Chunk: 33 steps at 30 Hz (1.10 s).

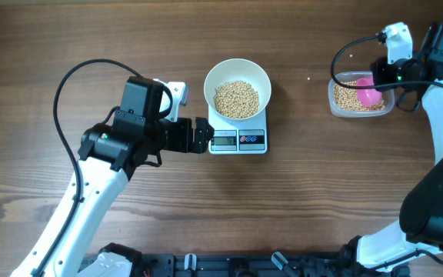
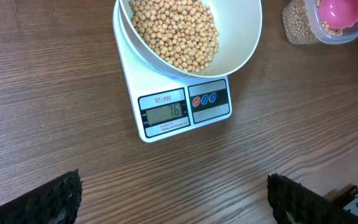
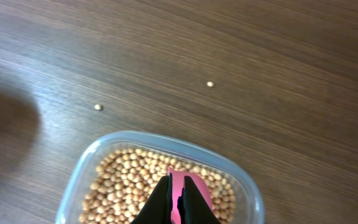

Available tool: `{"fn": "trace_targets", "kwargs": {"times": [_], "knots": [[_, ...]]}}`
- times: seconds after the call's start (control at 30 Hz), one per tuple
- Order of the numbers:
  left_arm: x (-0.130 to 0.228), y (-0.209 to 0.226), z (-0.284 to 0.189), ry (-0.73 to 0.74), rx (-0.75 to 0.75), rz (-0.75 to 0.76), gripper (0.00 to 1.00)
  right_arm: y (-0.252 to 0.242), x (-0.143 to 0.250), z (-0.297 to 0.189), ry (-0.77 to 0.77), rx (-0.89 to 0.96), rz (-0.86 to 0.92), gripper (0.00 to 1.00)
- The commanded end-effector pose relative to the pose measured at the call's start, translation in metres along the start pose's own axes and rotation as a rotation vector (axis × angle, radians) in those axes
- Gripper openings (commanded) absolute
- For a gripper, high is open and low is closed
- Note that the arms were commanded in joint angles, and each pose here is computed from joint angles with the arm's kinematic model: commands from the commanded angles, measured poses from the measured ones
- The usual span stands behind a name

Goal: Scoop item into bowl and weigh 150g on scale
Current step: 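Lower the pink scoop into the soybean tub with the right gripper, then drag the pink scoop through the soybeans to fill it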

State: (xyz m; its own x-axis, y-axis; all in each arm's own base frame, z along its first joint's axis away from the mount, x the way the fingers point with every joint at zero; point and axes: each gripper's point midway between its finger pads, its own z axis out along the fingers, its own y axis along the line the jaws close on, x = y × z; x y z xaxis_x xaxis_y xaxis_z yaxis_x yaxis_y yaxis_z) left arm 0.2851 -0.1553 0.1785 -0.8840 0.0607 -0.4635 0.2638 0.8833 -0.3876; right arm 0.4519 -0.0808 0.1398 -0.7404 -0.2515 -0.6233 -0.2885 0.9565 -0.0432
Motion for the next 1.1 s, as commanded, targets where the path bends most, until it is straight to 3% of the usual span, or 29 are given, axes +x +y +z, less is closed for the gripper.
{"fn": "trace_targets", "kwargs": {"times": [0.0,0.6,1.07], "knots": [[0.003,-0.002,0.002,0.011,0.012,0.016,1.0,-0.009,0.006,0.008,0.035,0.055,-0.026,0.04],[0.003,-0.002,0.003,0.011,0.012,0.017,1.0,0.018,0.025,0.025,0.103,0.011,-0.044,0.04],[0.003,-0.002,0.003,0.011,0.012,0.017,1.0,0.047,0.016,0.027,0.065,-0.113,0.239,0.04]]}}
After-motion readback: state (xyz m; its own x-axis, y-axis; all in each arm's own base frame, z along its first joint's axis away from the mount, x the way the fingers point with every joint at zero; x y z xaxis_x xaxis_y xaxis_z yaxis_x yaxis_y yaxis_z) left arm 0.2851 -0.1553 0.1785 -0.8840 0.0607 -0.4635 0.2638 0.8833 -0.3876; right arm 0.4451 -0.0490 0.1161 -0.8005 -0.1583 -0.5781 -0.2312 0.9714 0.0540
